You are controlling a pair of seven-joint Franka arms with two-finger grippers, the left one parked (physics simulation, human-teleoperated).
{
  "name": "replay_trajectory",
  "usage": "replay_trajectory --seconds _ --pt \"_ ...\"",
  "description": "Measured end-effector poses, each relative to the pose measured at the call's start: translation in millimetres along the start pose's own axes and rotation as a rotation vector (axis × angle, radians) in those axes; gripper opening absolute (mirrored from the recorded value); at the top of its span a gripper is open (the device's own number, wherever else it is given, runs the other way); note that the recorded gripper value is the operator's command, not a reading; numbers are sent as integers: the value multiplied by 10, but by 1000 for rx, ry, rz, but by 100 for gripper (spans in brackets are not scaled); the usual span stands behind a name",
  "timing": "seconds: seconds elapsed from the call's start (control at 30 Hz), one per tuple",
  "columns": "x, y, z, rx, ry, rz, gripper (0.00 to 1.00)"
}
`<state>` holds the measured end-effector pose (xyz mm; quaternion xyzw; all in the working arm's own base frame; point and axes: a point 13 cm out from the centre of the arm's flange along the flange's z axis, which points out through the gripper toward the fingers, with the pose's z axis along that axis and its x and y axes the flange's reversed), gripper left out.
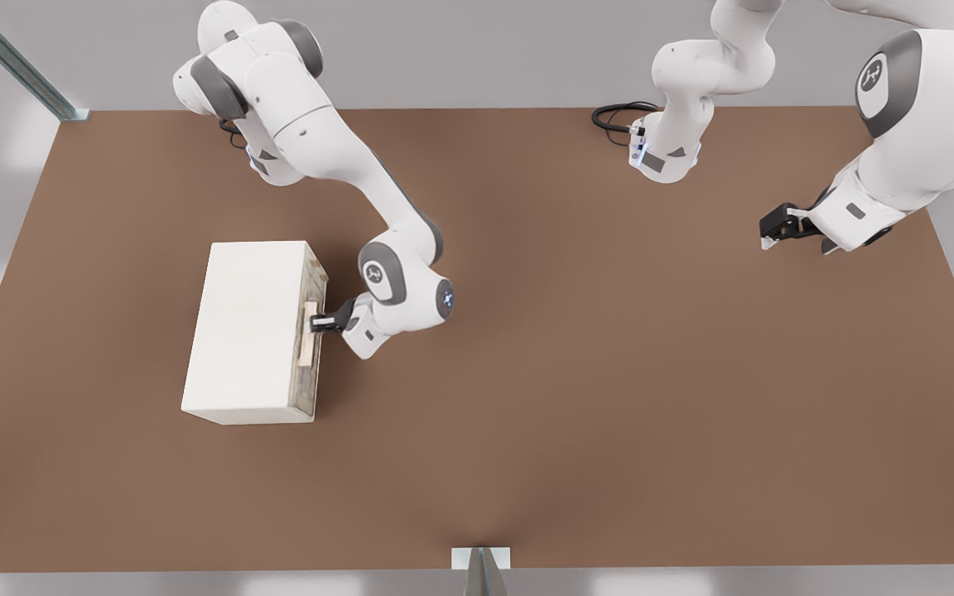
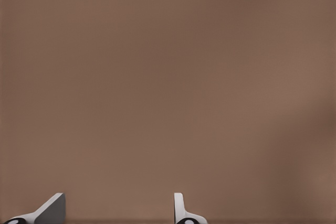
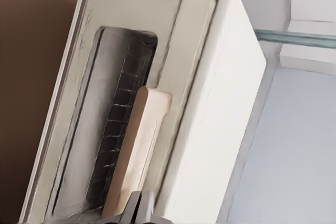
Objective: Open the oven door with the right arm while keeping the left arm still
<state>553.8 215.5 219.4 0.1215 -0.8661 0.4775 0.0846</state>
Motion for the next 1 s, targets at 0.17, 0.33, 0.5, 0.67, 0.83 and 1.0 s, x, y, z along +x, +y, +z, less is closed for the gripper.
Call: replay_trajectory --seconds 0.17,0.33,0.5,0.67,0.83,1.0 --pt "-169 -545 -320 -175 -17 100 21" --pt "39 -2086 550 -721 186 290 100" --pt "854 -2802 340 -928 122 300 100" --pt "996 -2756 217 -987 81 233 100" --pt "1023 -2740 209 -1003 55 189 100" --pt "1037 -2745 271 -1010 41 164 100"
